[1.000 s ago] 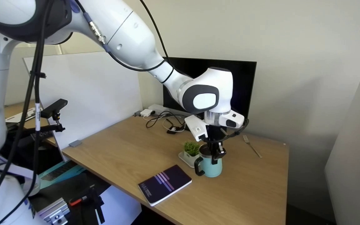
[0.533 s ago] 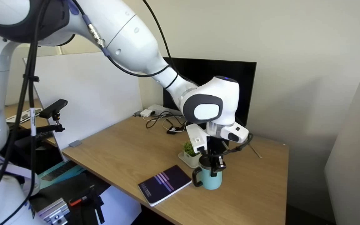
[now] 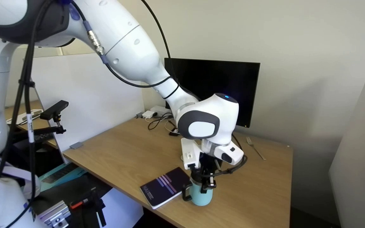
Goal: Take the blue cup from the left and move it to the right across the book
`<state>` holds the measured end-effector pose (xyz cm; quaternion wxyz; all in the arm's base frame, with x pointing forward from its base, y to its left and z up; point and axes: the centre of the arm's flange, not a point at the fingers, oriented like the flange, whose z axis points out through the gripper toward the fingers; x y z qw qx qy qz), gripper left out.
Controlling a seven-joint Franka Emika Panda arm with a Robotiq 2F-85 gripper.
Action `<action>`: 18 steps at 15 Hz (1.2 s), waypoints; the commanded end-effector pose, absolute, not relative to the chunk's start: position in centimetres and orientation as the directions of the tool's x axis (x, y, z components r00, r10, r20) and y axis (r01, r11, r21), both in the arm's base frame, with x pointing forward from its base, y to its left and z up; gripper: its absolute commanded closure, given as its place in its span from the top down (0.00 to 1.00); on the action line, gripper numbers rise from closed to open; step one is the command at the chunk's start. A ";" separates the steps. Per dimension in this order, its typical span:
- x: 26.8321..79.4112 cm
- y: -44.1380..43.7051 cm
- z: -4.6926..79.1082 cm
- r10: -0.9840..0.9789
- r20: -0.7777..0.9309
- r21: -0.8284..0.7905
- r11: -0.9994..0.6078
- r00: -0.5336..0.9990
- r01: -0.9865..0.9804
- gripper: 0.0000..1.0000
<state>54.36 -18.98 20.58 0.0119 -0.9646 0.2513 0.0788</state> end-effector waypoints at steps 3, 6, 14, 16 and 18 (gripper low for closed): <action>52.5 -19.8 19.4 -0.502 -0.190 -0.017 -0.857 0.844 -0.514 0.02; 52.0 -20.0 18.9 -0.507 -0.188 -0.030 -0.853 0.841 -0.521 0.02; 52.1 -18.9 19.0 -0.491 -0.161 -0.034 -0.864 0.856 -0.502 0.54; 52.2 -18.5 19.9 -0.495 -0.149 -0.031 -0.863 0.856 -0.504 0.68; 52.4 -17.9 21.5 -0.491 -0.131 -0.027 -0.866 0.861 -0.499 0.82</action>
